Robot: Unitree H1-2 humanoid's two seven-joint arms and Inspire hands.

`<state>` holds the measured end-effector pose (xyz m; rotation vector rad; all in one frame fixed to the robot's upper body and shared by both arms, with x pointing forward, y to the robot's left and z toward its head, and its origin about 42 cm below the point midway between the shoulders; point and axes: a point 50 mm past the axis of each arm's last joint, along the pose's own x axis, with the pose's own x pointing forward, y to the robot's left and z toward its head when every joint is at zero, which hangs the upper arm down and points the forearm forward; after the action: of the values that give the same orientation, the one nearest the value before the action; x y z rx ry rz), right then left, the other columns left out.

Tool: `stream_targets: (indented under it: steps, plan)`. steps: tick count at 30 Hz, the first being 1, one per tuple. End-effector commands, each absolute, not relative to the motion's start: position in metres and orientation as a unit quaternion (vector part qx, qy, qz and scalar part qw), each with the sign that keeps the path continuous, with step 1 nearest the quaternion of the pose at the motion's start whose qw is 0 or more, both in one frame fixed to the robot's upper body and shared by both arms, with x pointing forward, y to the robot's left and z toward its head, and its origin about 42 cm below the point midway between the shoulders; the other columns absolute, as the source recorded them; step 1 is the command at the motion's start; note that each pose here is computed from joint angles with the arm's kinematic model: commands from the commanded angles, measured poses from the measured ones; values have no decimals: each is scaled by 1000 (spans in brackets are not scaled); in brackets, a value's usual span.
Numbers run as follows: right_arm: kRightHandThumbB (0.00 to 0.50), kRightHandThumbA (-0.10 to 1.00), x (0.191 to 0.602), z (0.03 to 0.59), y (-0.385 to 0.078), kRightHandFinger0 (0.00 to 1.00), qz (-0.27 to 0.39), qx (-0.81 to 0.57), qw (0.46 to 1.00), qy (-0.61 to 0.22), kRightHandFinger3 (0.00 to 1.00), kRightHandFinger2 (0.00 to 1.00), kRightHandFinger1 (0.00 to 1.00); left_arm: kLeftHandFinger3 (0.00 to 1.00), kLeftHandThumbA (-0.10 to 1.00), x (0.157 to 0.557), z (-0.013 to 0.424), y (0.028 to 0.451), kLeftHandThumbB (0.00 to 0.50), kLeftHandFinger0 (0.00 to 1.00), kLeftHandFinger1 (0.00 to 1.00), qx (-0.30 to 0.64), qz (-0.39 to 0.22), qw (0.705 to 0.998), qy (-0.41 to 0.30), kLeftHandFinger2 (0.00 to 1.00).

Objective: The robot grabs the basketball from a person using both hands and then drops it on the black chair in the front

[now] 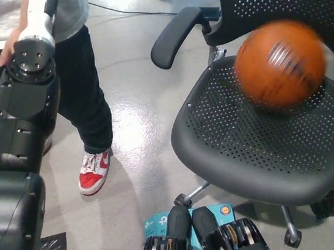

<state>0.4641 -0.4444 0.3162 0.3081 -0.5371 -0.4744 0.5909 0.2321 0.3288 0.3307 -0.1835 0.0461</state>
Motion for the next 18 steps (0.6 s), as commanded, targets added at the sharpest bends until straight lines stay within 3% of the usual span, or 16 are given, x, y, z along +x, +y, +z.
stream_targets:
  steps: [1, 4, 5, 7, 8, 12, 13, 14, 16, 18]
  plan:
    - [256, 1000, 459, 352, -427, 1000, -180, 107, 919, -335, 1000, 1000, 1000, 1000, 1000, 589, 370, 241, 229, 1000, 1000, 161, 1, 973, -168, 1000]
    - [263, 1000, 456, 354, -410, 1000, -157, 92, 920, -346, 1000, 1000, 1000, 1000, 1000, 583, 365, 236, 243, 1000, 1000, 152, -17, 973, -174, 1000]
    - [315, 1000, 450, 353, -392, 1000, -123, 76, 927, -347, 1000, 1000, 1000, 1000, 1000, 577, 360, 232, 259, 1000, 1000, 147, -28, 972, -180, 1000]
    - [321, 1000, 449, 353, -389, 1000, -119, 74, 928, -346, 1000, 1000, 1000, 1000, 1000, 575, 359, 231, 259, 1000, 1000, 147, -30, 972, -180, 1000]
    - [355, 1000, 433, 344, -350, 1000, -62, 40, 939, -337, 1000, 1000, 1000, 1000, 1000, 555, 345, 223, 205, 1000, 1000, 135, -51, 968, -205, 1000]
    - [357, 1000, 430, 343, -349, 1000, -60, 39, 940, -334, 1000, 1000, 1000, 1000, 1000, 551, 344, 222, 203, 1000, 1000, 135, -53, 968, -203, 1000]
    - [345, 859, 408, 319, -307, 1000, 16, 33, 946, -323, 1000, 1000, 1000, 1000, 1000, 506, 318, 216, 261, 1000, 1000, 131, -88, 961, -228, 1000]
    - [373, 788, 404, 313, -299, 1000, 23, 24, 947, -319, 1000, 1000, 1000, 1000, 1000, 495, 312, 216, 287, 1000, 1000, 127, -95, 960, -233, 1000]
    - [375, 747, 398, 304, -288, 1000, 35, 10, 949, -313, 1000, 1000, 1000, 1000, 1000, 478, 303, 217, 293, 1000, 1000, 122, -105, 958, -238, 1000]
    - [345, 557, 389, 287, -269, 1000, 66, -11, 950, -305, 1000, 1000, 1000, 1000, 1000, 439, 279, 220, 343, 1000, 1000, 106, -106, 961, -232, 1000]
